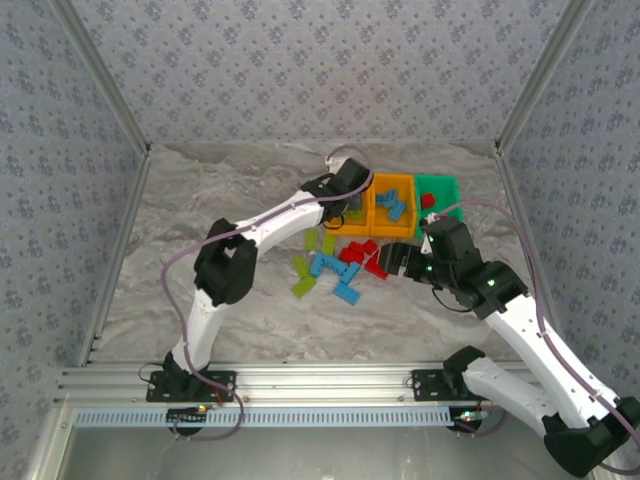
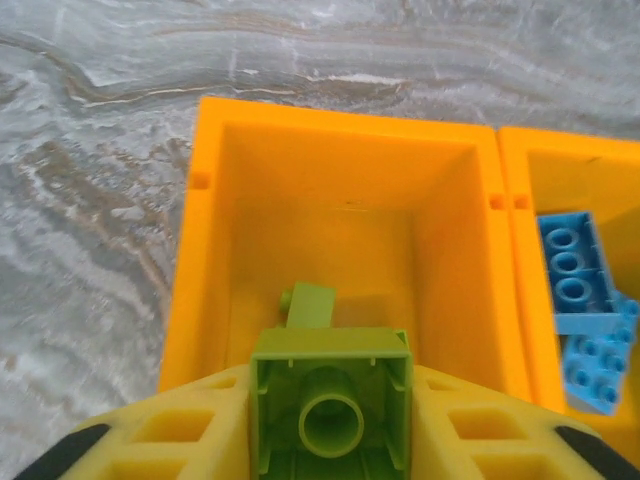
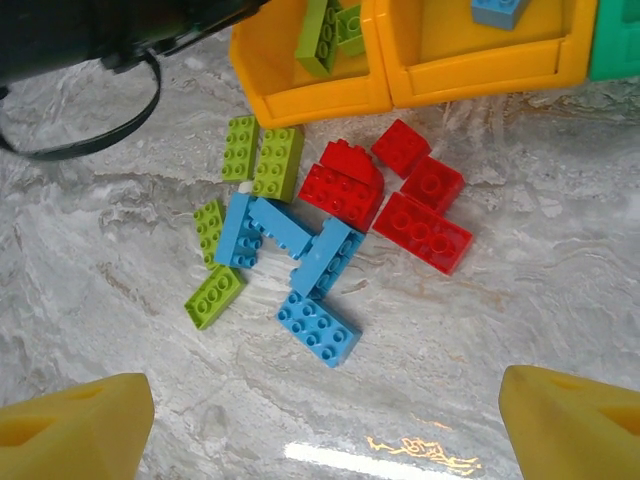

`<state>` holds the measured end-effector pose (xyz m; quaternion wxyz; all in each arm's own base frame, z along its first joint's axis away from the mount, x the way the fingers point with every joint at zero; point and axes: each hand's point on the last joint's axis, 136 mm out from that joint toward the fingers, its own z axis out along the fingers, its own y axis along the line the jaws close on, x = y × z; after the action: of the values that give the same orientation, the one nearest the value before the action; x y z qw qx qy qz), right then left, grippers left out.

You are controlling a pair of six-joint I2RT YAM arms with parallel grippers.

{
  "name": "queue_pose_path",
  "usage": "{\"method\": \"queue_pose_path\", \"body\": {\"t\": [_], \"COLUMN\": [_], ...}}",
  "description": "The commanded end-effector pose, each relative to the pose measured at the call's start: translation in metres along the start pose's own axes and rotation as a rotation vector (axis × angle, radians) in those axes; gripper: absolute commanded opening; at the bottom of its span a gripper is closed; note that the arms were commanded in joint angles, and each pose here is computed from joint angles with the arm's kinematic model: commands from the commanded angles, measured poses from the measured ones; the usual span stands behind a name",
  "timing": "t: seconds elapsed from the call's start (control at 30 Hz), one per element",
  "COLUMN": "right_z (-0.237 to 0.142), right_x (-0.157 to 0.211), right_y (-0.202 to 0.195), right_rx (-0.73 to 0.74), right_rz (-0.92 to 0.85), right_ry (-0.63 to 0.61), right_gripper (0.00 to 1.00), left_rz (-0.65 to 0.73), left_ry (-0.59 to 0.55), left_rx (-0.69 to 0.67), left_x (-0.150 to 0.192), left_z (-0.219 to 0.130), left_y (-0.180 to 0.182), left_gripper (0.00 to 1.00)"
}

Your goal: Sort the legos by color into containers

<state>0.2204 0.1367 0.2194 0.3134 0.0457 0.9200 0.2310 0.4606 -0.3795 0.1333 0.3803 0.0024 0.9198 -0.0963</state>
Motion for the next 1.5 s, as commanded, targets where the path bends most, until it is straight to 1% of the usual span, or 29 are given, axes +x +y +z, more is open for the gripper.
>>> {"method": "queue_pose_path", "body": {"t": [0.0,0.1,0.2,0.3,0.4,0.47,0.57,0.7,0.8,0.83,0.9,0.97,1.07,1.1,1.2,1.23,1.33,1.4,1.47], "right_z": [-0.004,-0.002,0.007,0.023,0.047,0.066,0.095,0.130,0.147,0.151,0.160,0.165,0.169,0.172,0.182,0.184,0.192,0.195,0.196], "right_x": [0.004,0.007,0.011,0.016,0.023,0.027,0.034,0.041,0.044,0.045,0.046,0.044,0.041,0.041,0.047,0.049,0.054,0.054,0.056], "right_y": [-0.012,-0.018,-0.028,-0.038,-0.039,-0.037,-0.039,-0.046,-0.046,-0.047,-0.053,-0.060,-0.073,-0.076,-0.073,-0.070,-0.061,-0.059,-0.060], "right_rx": [0.039,0.062,0.102,0.146,0.141,0.136,0.151,0.208,0.242,0.255,0.289,0.324,0.395,0.399,0.345,0.322,0.249,0.232,0.238], "right_rz": [0.029,0.032,0.022,0.008,0.003,-0.050,-0.133,-0.240,-0.322,-0.342,-0.371,-0.391,-0.416,-0.418,-0.428,-0.434,-0.457,-0.456,-0.446], "right_ry": [-0.015,-0.019,-0.014,0.006,0.059,0.109,0.178,0.256,0.308,0.314,0.328,0.325,0.332,0.343,0.382,0.389,0.394,0.388,0.399], "right_gripper": [0.92,0.92,0.92,0.92,0.93,0.94,0.93,0.91,0.90,0.90,0.90,0.90,0.91,0.91,0.85,0.83,0.70,0.61,0.55], "left_rz": [0.048,0.063,0.059,0.030,0.030,0.112,0.310,0.570,0.700,0.748,0.855,0.958,1.040,1.062,1.107,1.113,1.118,1.104,1.095], "left_ry": [0.014,0.008,-0.007,-0.036,-0.076,-0.102,-0.104,-0.026,0.020,0.051,0.086,0.087,0.039,0.019,-0.034,-0.059,-0.041,-0.028,-0.024], "left_rx": [0.035,0.057,0.105,0.197,0.302,0.349,0.413,0.531,0.562,0.567,0.592,0.622,0.652,0.674,0.736,0.741,0.753,0.766,0.765], "left_x": [-0.019,-0.024,-0.023,-0.017,0.006,0.026,0.063,0.112,0.132,0.141,0.156,0.168,0.178,0.181,0.190,0.190,0.195,0.199,0.201], "left_z": [-0.012,-0.026,-0.056,-0.103,-0.153,-0.188,-0.229,-0.278,-0.305,-0.311,-0.322,-0.326,-0.320,-0.318,-0.313,-0.310,-0.307,-0.308,-0.307], "left_y": [-0.008,-0.009,-0.005,0.003,0.017,0.028,0.046,0.075,0.099,0.108,0.120,0.126,0.127,0.125,0.117,0.114,0.113,0.113,0.115], "left_gripper": [0.44,0.45,0.45,0.45,0.45,0.45,0.46,0.57,0.67,0.72,0.86,0.98,0.99,0.99,0.99,0.99,0.99,0.99,0.99]}}
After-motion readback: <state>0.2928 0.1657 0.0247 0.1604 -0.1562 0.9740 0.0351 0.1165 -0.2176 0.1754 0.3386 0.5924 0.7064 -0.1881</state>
